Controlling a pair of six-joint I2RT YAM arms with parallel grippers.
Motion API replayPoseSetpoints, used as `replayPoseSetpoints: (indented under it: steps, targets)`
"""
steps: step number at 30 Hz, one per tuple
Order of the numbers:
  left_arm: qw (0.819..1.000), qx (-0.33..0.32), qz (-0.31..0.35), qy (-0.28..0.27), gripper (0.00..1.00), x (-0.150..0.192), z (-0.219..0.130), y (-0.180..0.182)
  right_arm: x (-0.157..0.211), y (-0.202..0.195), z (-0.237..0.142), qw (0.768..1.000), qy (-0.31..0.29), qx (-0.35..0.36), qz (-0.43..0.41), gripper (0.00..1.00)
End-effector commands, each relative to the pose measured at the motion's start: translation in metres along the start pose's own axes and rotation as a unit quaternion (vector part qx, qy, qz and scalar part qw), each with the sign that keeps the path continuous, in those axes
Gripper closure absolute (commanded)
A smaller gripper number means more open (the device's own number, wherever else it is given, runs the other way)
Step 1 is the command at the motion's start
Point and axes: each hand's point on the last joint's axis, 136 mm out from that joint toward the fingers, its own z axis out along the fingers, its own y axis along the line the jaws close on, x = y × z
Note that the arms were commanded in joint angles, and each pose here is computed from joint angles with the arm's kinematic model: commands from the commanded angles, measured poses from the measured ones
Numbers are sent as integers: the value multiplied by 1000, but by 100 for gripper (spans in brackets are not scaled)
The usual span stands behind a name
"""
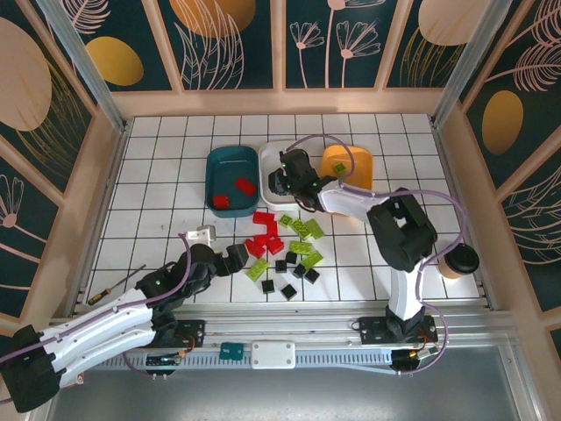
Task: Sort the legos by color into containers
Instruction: Place the lego in the container, then pick up the lego from the middle-left of the table.
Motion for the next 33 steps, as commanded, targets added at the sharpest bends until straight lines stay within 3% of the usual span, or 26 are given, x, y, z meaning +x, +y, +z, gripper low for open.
replayPoseSetpoints:
  steps: [1, 6, 17, 27, 33]
  targets:
    - [999, -2, 19, 30, 10, 11, 4, 1, -18, 11, -1, 1000, -7, -13, -12, 44]
    - [997, 6, 32, 68, 20, 26, 13, -4, -30, 18, -23, 999, -31, -32, -1, 41]
    - [986, -15, 130, 107, 17, 47, 33, -26, 8, -3, -80, 998, -43, -38, 27, 41]
    - [973, -52, 184, 132, 21, 64, 56, -26, 36, -21, -118, 997, -54, -38, 48, 41]
    - [966, -69, 200, 147, 37, 73, 64, -18, 43, -32, -136, 996, -66, -29, 54, 41]
